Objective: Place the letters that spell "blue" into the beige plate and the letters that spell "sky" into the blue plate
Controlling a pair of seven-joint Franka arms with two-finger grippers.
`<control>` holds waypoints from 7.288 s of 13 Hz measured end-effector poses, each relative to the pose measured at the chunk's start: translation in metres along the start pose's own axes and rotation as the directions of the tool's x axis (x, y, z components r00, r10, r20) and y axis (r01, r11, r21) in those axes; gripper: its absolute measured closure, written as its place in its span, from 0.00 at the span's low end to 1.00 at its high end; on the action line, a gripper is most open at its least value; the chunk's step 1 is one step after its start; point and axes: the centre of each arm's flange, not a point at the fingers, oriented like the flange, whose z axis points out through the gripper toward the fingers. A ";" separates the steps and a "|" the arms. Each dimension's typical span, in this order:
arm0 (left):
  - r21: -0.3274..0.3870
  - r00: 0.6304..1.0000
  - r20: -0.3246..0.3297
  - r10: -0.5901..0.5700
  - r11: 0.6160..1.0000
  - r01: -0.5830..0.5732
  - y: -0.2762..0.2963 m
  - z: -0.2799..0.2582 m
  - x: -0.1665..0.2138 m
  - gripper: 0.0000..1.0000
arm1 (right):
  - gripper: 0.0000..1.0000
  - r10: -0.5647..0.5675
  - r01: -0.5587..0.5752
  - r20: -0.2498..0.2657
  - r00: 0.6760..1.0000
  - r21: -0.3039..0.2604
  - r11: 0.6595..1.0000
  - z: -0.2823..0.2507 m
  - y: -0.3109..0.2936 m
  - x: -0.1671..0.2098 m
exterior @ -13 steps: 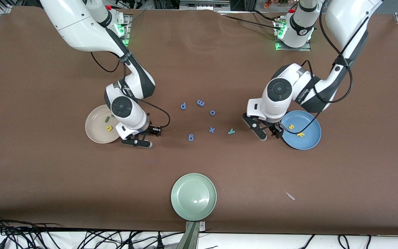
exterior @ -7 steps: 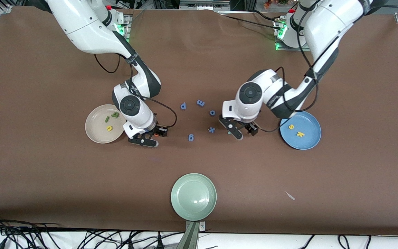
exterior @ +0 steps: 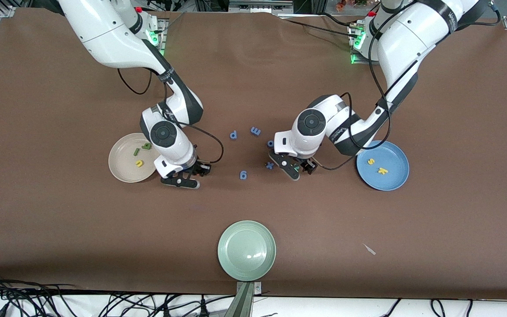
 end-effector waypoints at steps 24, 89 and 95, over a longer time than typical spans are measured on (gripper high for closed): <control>0.151 0.993 0.046 0.112 0.982 -0.118 -0.066 -0.044 -0.007 0.74 | 0.00 -0.294 0.296 0.038 0.955 -0.075 0.952 -0.128 0.245 -0.011; -0.011 0.776 -0.050 -0.629 0.777 0.629 -0.220 -0.377 -0.251 0.00 | 0.00 -0.118 0.127 0.127 0.985 -0.064 0.990 -0.425 0.264 0.014; -0.011 0.782 -0.049 -0.621 0.784 0.621 -0.211 -0.376 -0.243 0.00 | 0.00 -0.118 0.127 0.127 0.985 -0.064 0.990 -0.425 0.264 0.014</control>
